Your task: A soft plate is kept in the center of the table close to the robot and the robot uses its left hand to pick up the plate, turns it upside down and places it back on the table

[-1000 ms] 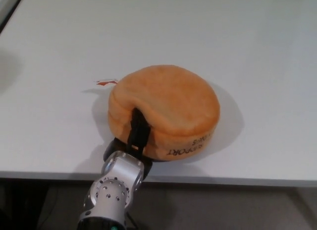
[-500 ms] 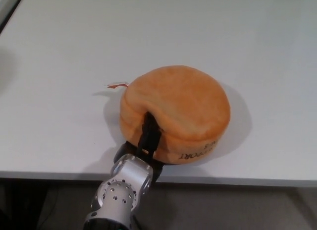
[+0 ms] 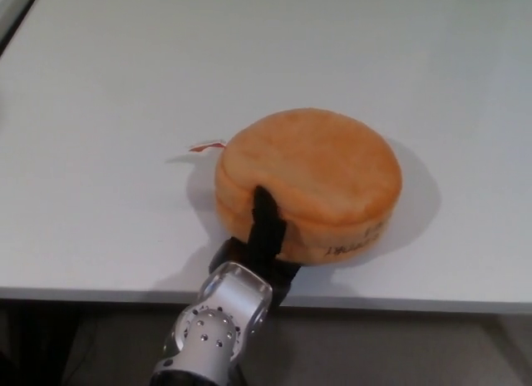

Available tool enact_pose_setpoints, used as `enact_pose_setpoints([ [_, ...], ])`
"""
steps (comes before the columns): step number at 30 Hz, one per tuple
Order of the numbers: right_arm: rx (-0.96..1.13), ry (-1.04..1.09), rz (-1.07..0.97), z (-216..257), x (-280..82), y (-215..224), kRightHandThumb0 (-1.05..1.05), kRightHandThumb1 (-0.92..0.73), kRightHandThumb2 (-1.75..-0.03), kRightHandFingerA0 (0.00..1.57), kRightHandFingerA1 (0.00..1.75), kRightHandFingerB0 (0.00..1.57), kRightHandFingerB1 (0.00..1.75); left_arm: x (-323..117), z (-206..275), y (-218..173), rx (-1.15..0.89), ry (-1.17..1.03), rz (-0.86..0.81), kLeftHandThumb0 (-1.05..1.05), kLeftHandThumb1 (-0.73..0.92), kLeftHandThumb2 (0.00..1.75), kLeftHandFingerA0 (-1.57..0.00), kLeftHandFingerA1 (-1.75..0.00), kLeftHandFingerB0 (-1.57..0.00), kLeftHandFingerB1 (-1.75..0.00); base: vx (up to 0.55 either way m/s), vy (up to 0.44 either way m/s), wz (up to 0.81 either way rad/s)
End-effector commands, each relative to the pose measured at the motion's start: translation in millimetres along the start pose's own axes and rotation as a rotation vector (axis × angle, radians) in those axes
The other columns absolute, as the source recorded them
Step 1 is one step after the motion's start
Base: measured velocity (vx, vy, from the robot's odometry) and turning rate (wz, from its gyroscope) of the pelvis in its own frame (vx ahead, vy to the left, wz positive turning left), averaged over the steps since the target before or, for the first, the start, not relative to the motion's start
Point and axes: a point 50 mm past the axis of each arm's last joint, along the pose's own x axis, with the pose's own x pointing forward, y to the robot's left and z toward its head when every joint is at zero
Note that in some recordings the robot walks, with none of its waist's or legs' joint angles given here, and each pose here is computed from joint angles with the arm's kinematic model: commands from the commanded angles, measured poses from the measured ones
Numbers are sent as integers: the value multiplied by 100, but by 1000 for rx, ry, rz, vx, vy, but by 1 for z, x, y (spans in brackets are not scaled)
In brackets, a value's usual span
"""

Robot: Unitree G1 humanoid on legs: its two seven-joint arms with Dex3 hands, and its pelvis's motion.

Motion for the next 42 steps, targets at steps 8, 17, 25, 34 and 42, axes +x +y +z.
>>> enact_pose_setpoints([
  [8,10,42,5,0,-6,-9,-65,-69,-101,59,60,23,48,-32,-93,-48,-115,228,-451,-105,76,121,0,-3,0,-3,0,0,0],
  [17,2,42,1,1,-5,-9,-67,-70,-101,58,59,23,47,-30,-90,-46,-115,230,-471,-105,92,76,0,0,0,0,0,0,0],
  [25,-2,31,4,1,-6,-9,-59,-83,-67,67,44,30,33,-33,-89,-47,-117,252,-507,-105,73,118,0,-6,0,0,0,0,0],
  [34,-4,37,1,2,-6,-10,-61,-83,-66,68,45,30,33,-45,-80,-44,-116,267,-591,-105,71,120,0,-8,0,0,0,0,0],
  [42,-5,35,2,2,-8,-9,-61,-83,-66,64,46,28,33,-63,-70,-36,-83,266,-691,-105,92,73,0,0,0,0,0,0,0],
])
